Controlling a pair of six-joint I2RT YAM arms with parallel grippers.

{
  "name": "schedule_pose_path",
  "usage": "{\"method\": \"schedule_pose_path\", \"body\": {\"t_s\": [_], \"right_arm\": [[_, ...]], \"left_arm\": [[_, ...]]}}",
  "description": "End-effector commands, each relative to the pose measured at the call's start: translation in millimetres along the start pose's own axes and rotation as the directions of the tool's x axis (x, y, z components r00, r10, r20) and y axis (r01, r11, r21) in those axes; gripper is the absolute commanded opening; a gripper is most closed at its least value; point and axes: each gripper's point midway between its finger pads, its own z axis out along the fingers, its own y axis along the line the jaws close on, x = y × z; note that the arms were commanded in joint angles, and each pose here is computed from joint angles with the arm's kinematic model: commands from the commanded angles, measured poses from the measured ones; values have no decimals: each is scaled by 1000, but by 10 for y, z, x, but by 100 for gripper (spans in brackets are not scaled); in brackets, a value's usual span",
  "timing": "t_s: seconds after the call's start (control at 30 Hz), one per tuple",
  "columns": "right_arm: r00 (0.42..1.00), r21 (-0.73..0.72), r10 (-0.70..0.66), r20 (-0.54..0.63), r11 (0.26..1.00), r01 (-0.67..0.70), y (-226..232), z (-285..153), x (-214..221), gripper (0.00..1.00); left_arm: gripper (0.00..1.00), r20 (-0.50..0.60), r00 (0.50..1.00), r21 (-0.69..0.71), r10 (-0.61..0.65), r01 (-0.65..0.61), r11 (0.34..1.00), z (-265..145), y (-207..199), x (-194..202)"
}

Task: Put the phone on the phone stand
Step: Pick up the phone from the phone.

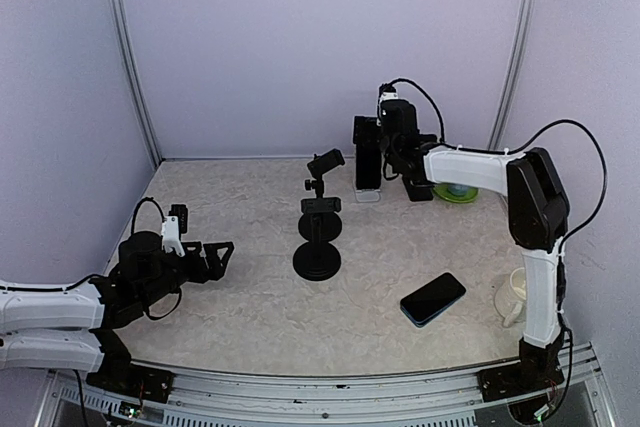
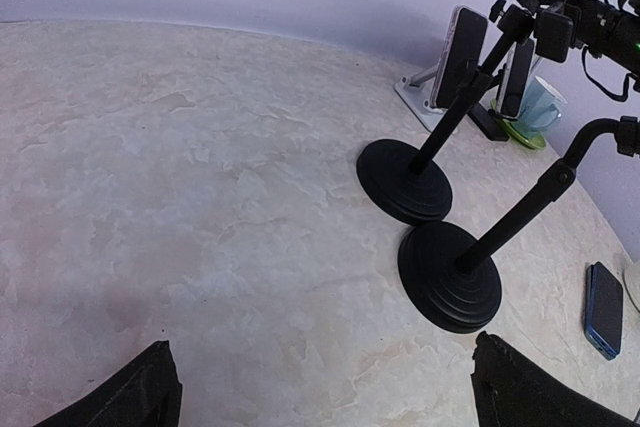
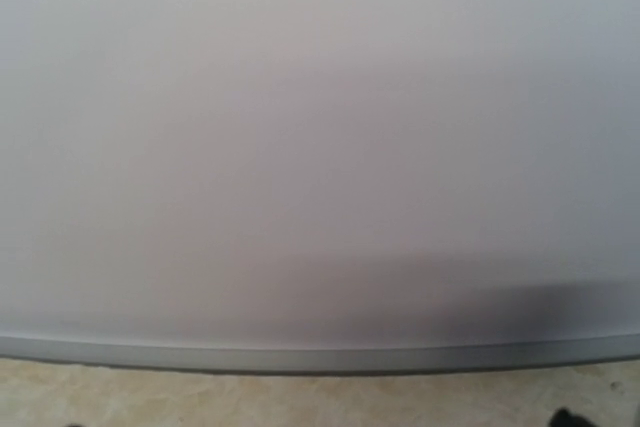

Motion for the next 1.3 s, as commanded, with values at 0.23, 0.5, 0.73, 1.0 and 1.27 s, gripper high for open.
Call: {"method": "schedule_pose_path", "body": {"t_s": [0.23, 0.5, 0.73, 1.0, 1.27], "right_arm": [[998, -101, 8, -62, 995, -14, -21, -536, -244, 100], [985, -138, 10, -172, 990, -34, -187, -972, -13, 100], [959, -165, 2, -284, 985, -51, -348, -1343, 426, 100], [937, -171, 0, -351, 983, -64, -539, -1709, 714, 100], [921, -213, -15, -389, 974, -74, -609, -1983, 857, 100]], "left_arm": [[99, 22, 1000, 0, 7, -7, 1000, -19, 15, -49], [99, 33, 999, 7, 3, -3, 1000, -42, 0, -85], [99, 50, 999, 16, -3, 2, 1000, -92, -9, -117], [99, 38, 999, 54, -12, 10, 998, -120, -73, -72], [99, 49, 999, 102, 18, -23, 995, -195, -351, -113]]}}
